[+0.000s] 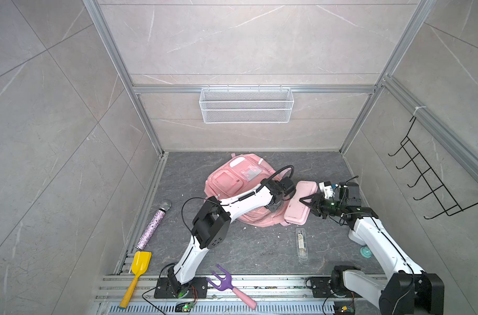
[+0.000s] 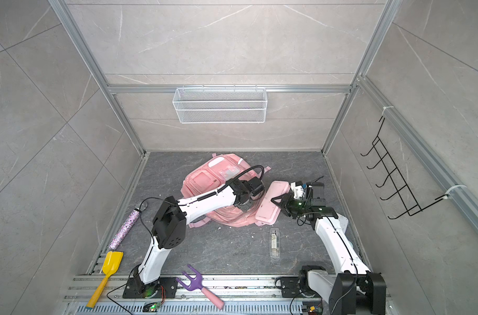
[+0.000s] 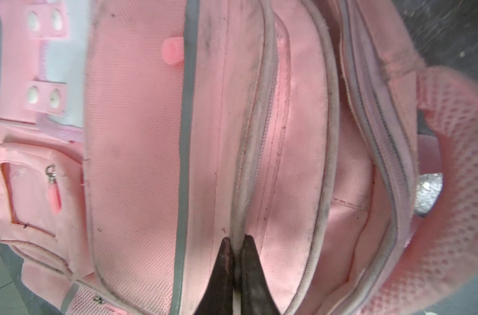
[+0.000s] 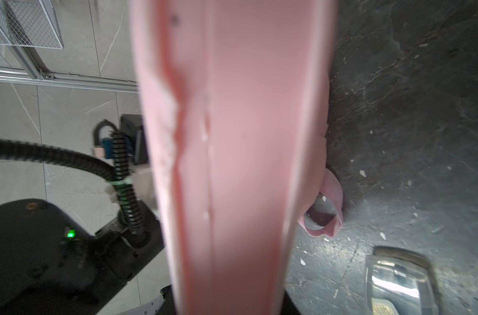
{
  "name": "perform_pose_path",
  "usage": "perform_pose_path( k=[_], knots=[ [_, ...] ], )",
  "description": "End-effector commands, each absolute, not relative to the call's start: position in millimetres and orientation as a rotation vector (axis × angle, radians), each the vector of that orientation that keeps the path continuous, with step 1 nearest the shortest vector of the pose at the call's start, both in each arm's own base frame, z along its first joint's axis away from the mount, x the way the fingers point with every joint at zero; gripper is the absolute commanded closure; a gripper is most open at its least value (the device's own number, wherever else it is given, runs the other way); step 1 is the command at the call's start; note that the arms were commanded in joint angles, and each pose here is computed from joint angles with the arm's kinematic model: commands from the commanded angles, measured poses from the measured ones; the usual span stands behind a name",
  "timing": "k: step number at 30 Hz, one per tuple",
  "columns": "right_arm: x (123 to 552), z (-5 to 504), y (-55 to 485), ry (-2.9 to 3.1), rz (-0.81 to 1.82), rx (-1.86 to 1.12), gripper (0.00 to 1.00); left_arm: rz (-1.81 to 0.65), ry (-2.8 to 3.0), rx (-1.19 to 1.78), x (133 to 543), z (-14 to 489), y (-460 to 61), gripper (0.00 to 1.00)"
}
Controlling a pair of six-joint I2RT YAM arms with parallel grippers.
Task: Pack books, pencil case, and school supplies into a backpack
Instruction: Open the student bag at the center of the table, then place the pencil case in the student bag.
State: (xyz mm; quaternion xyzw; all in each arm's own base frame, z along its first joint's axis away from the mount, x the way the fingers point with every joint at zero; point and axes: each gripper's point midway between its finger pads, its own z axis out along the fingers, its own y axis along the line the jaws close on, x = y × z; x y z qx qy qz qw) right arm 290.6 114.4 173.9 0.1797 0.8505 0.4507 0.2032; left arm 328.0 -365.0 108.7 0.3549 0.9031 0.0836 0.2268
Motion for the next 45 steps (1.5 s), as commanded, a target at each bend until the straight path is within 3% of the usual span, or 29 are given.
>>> perform_pose_path(
  k=[1, 6, 12, 19, 37, 45],
  knots=[
    [293.1, 188.0, 125.2, 2.336, 1.295, 0.434, 0.92, 0.083, 2.362, 0.806, 352.0, 208.4, -344.2, 1.0],
    [299.6, 189.9, 137.4, 2.335, 1.3, 0.417, 0.92, -0.097, 2.275, 0.709, 353.5, 267.7, -337.4, 1.0],
    [309.8, 188.8, 166.1, 2.344, 1.321, 0.372, 0.92, -0.25, 2.247, 0.669, 347.0, 295.0, -335.2, 1.0],
    [342.7, 188.5, 214.4, 2.283, 1.448, 0.345, 0.92, -0.372, 2.225, 0.629, 344.7, 309.5, -334.5, 1.0],
    [449.0, 159.5, 327.7, 2.163, 1.735, 0.554, 0.92, -0.419, 2.231, 0.524, 358.0, 321.4, -312.6, 1.0],
    [477.2, 141.7, 371.8, 2.196, 1.693, 0.56, 0.82, -0.407, 2.241, 0.507, 361.0, 318.5, -308.4, 1.0]
  ],
)
